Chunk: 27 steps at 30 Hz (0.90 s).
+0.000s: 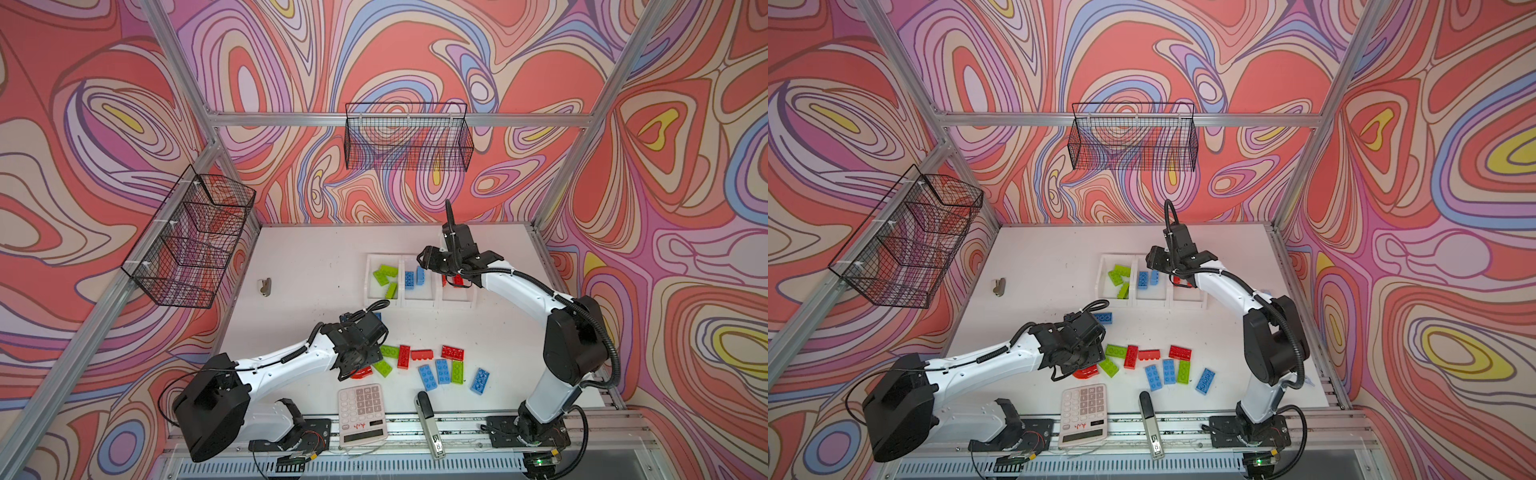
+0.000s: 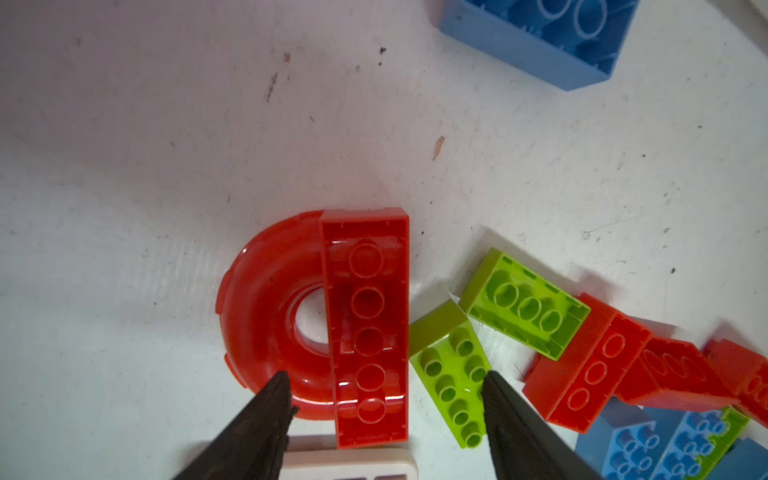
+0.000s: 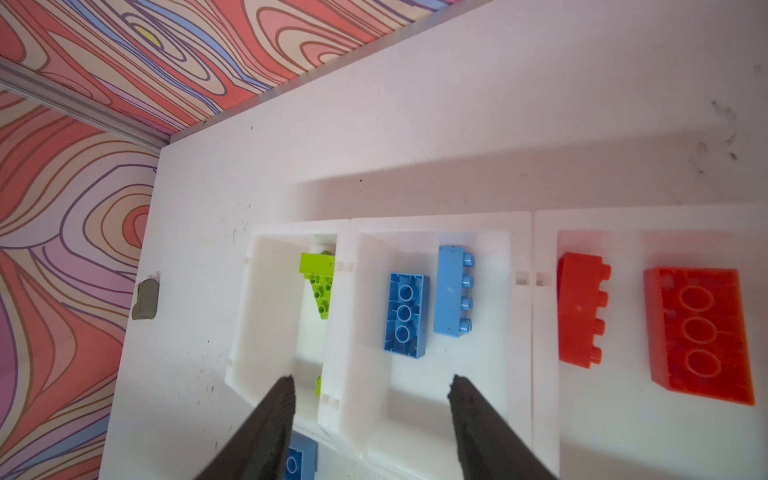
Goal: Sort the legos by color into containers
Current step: 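Grasp the red arch piece with the left gripper while the right gripper withdraws, then lift the red arch piece with the left gripper toward the farthest compartment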
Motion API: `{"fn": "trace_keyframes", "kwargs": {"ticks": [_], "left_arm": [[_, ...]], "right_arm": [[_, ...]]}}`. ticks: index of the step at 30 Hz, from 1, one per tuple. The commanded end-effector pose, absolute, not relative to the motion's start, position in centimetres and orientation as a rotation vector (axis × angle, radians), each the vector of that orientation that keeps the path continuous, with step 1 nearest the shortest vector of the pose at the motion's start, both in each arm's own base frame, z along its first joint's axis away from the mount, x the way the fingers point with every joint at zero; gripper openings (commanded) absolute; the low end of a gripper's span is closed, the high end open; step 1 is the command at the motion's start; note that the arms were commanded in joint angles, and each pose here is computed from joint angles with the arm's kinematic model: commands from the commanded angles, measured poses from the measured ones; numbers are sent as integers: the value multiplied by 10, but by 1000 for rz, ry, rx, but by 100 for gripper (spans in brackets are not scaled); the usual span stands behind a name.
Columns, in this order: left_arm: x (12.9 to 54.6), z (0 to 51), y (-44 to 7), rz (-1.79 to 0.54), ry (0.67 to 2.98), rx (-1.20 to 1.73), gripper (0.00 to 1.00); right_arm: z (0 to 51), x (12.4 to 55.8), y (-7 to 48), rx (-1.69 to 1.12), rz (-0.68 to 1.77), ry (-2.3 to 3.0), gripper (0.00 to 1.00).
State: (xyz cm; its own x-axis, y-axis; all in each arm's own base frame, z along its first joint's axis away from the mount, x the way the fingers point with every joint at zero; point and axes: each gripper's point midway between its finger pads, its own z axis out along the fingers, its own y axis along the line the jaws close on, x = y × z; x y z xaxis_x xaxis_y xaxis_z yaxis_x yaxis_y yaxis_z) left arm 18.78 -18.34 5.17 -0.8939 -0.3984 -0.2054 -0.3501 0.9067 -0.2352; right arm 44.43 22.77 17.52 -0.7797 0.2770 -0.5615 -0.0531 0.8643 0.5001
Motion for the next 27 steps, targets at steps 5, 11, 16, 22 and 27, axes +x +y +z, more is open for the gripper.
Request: {"fn": "trace_keyframes", "kwargs": {"ticks": [5,11,16,22,27], "left_arm": [[193,35,-179,-283,2778,-684,70],[198,22,-180,-315,2778,-732,61],[202,17,-177,-329,2770,-743,48],[209,21,-173,-344,2749,-722,33],[219,39,-169,-317,2706,-635,29]], "right_arm": [[185,444,223,197,689,2346,62],[185,447,222,207,688,2349,61],[184,446,221,216,682,2351,61],[181,444,217,229,668,2359,60],[181,443,212,240,653,2367,60]]}}
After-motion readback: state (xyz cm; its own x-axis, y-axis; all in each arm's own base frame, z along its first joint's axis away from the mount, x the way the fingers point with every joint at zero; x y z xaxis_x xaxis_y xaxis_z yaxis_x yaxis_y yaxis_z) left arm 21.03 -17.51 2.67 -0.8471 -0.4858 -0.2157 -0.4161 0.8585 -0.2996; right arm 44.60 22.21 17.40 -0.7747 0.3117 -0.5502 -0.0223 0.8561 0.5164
